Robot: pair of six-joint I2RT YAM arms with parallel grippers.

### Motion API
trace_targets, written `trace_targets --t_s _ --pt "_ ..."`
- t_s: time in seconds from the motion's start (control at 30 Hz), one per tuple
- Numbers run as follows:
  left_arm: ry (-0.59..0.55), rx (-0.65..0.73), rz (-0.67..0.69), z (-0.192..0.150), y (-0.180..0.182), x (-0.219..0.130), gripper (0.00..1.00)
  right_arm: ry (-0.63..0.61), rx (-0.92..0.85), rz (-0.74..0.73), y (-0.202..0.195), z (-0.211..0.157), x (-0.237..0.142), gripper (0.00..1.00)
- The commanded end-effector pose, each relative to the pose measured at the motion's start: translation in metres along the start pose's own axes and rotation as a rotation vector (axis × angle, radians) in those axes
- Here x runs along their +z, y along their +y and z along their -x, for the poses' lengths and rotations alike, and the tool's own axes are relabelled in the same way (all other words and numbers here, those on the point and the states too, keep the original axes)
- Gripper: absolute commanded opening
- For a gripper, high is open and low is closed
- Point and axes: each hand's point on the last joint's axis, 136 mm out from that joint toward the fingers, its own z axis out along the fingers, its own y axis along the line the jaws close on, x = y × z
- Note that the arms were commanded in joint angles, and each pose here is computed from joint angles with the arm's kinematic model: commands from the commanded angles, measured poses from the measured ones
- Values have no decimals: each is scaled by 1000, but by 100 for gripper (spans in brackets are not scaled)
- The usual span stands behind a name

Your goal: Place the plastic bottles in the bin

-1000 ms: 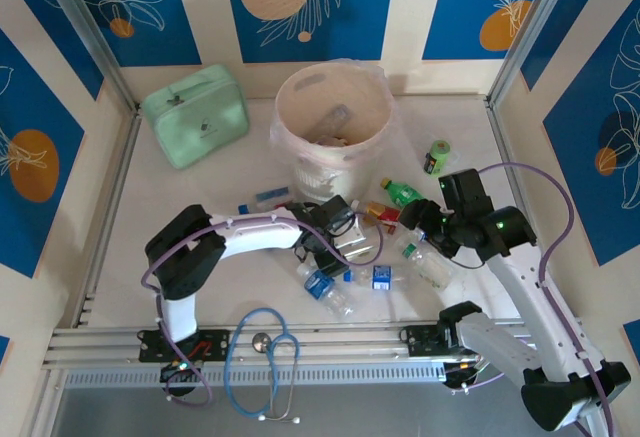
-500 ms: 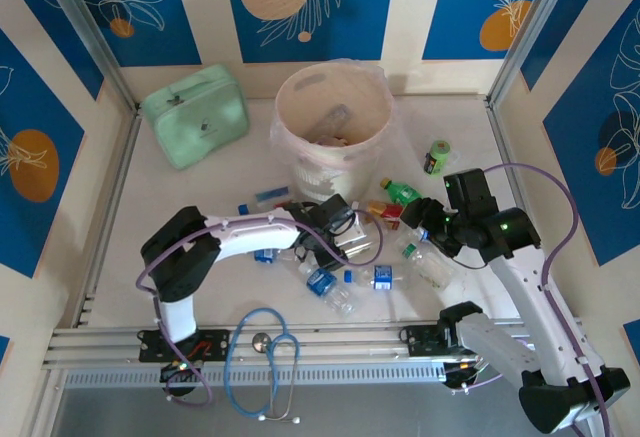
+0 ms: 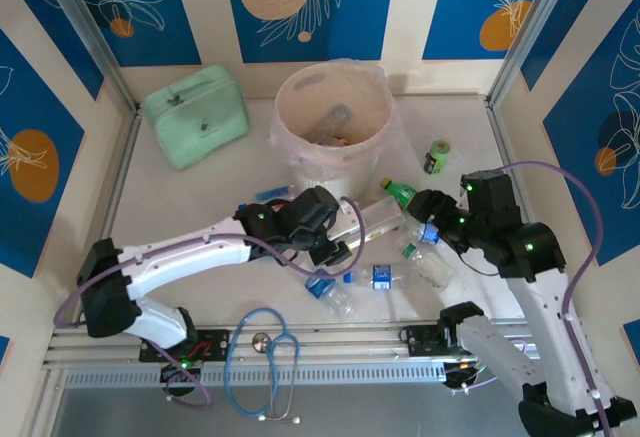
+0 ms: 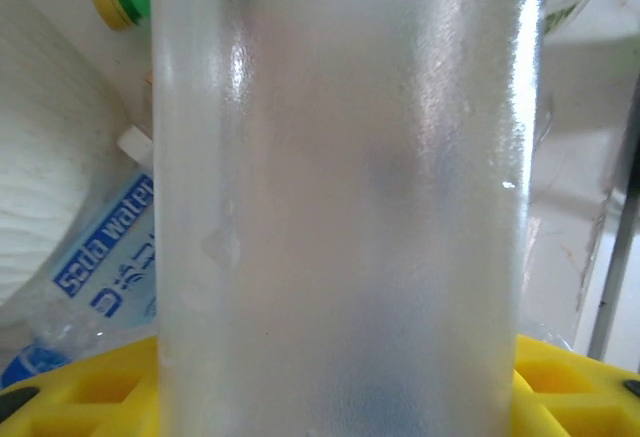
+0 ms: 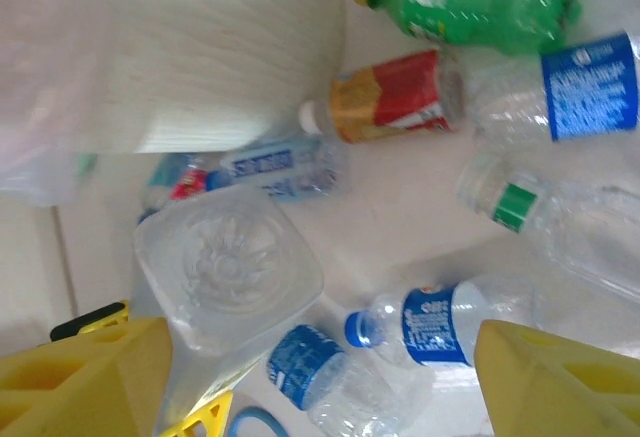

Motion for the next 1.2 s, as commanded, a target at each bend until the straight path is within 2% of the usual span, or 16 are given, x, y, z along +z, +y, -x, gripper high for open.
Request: trace_targets --t_s 0.0,0.07,0.17,0.33,0.47,0.73,1.17 --pt "14 -41 0 -3 0 -17 49 10 -89 215 45 1 -21 86" --pt "3 -49 -4 -1 -1 -25 49 73 -147 386 77 -8 -28 90" --pt "-32 -62 -7 4 -1 -36 49 141 -171 479 93 -17 -28 93" --pt "-124 -93 -18 21 -2 -57 49 160 -165 389 78 -21 -11 93" --pt "-182 -111 -36 33 -4 -72 50 203 -190 405 83 -28 -9 93" --pt "-235 -121 -50 44 -6 -89 50 244 -251 456 109 -38 -7 86" --pt "-250 -128 -57 44 -7 -95 53 262 -284 453 123 -43 0 61"
